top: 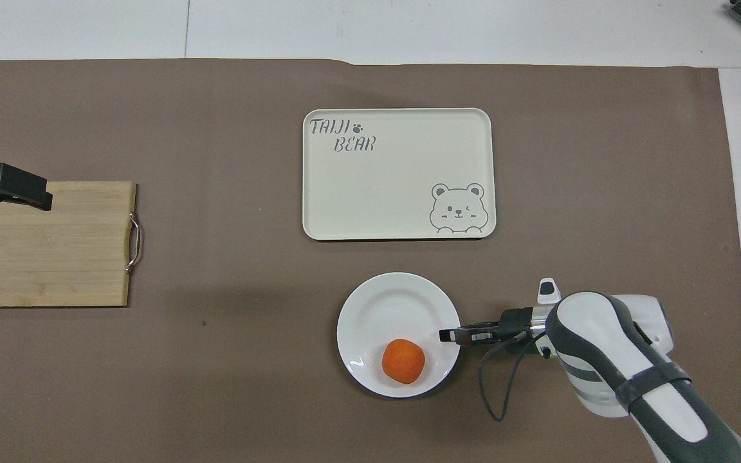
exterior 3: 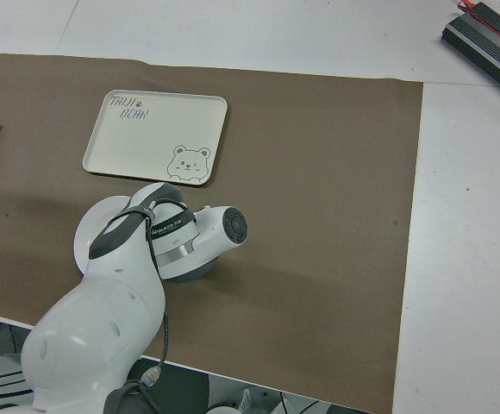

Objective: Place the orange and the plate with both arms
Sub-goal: 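Close the right gripper on the plate rim, then slide the plate with the right gripper onto the bear tray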

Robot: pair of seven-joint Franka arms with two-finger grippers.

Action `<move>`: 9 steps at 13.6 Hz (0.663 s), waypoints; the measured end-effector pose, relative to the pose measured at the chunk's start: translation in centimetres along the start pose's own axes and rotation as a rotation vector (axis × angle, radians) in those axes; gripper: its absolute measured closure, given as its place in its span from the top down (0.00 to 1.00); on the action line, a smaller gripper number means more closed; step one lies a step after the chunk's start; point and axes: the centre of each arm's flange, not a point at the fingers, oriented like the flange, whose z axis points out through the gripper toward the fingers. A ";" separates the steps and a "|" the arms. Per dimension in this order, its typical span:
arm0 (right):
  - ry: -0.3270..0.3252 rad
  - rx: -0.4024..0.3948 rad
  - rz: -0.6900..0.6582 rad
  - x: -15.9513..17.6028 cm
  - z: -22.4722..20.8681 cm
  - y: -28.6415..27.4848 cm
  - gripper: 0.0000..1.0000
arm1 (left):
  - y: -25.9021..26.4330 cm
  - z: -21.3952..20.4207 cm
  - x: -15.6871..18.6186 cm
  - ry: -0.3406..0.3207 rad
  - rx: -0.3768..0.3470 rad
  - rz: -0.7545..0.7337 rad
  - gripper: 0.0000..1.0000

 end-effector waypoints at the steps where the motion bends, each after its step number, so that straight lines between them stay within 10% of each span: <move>1: 0.000 0.002 0.000 0.0 0.0 0.0 0.05 | 0.0 0.0 0.0 0.000 0.000 0.000 1.00; 9: -0.001 0.043 0.014 0.0 0.2 -0.4 0.05 | 0.0 0.0 0.0 0.000 0.000 0.000 1.00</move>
